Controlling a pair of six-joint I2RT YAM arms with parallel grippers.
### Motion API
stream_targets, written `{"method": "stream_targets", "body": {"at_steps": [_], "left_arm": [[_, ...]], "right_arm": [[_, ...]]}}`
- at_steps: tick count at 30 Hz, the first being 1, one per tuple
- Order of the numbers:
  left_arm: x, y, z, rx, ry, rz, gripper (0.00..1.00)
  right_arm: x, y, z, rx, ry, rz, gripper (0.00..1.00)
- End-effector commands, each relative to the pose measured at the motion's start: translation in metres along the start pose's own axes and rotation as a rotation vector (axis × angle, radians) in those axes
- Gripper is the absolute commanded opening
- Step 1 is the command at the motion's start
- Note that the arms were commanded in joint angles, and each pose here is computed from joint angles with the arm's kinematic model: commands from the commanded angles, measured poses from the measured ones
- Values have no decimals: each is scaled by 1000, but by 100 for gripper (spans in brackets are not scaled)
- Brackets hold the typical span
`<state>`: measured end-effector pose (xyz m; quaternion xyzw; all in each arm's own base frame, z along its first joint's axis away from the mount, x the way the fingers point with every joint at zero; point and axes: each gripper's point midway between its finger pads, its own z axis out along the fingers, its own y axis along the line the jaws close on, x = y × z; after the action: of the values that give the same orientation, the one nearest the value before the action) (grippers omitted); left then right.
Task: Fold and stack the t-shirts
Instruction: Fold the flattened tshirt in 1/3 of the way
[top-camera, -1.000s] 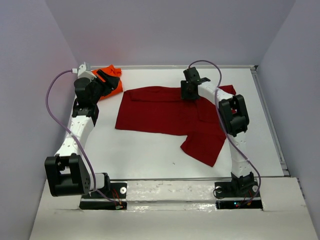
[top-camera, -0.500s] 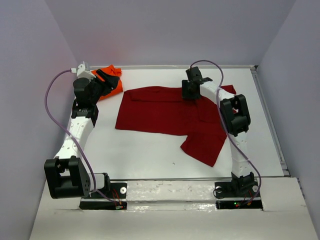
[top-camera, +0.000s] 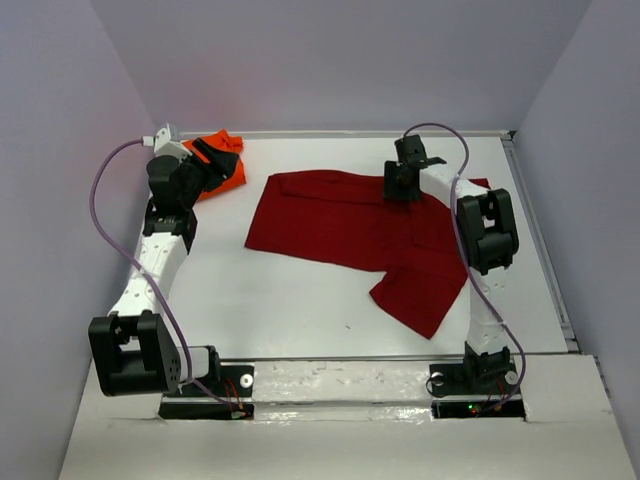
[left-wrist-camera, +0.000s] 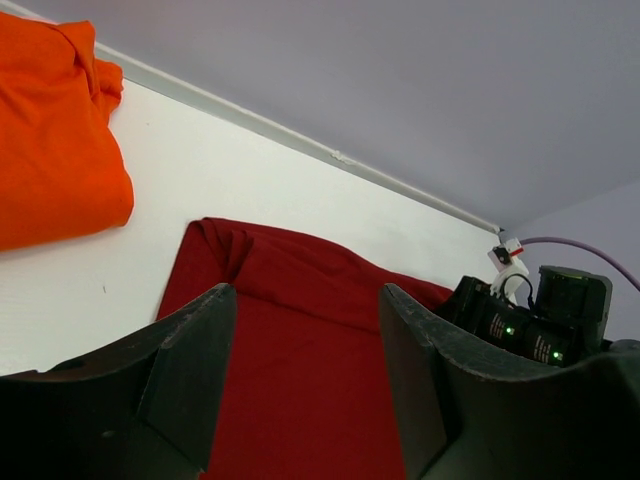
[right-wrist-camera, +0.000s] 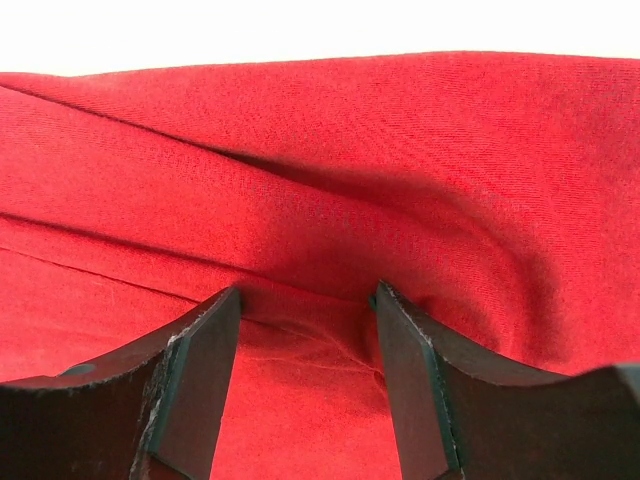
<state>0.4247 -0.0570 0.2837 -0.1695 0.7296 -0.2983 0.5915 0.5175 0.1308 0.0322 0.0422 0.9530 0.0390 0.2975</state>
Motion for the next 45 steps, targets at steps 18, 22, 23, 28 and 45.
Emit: {"method": "stream_targets", "body": {"at_steps": [18,22,23,28,45], "left_arm": [[135,-6,134,167,324,-100,68],[152,-5,158,165,334,-69,68],[149,-9,165,178,329,-62,68],[169,11,183,131,365,-26,68],[178,44,214,16,392,111,68]], "right_arm": [[5,77,-105,-390,-42,23,62],[22,83,-120,-420,-37,-7,62],[24,81,-121,-418,-36,-7,62],[33,82,-122,-439,-30,-11,62],[41,95,-124,-507,-9,-19,62]]}}
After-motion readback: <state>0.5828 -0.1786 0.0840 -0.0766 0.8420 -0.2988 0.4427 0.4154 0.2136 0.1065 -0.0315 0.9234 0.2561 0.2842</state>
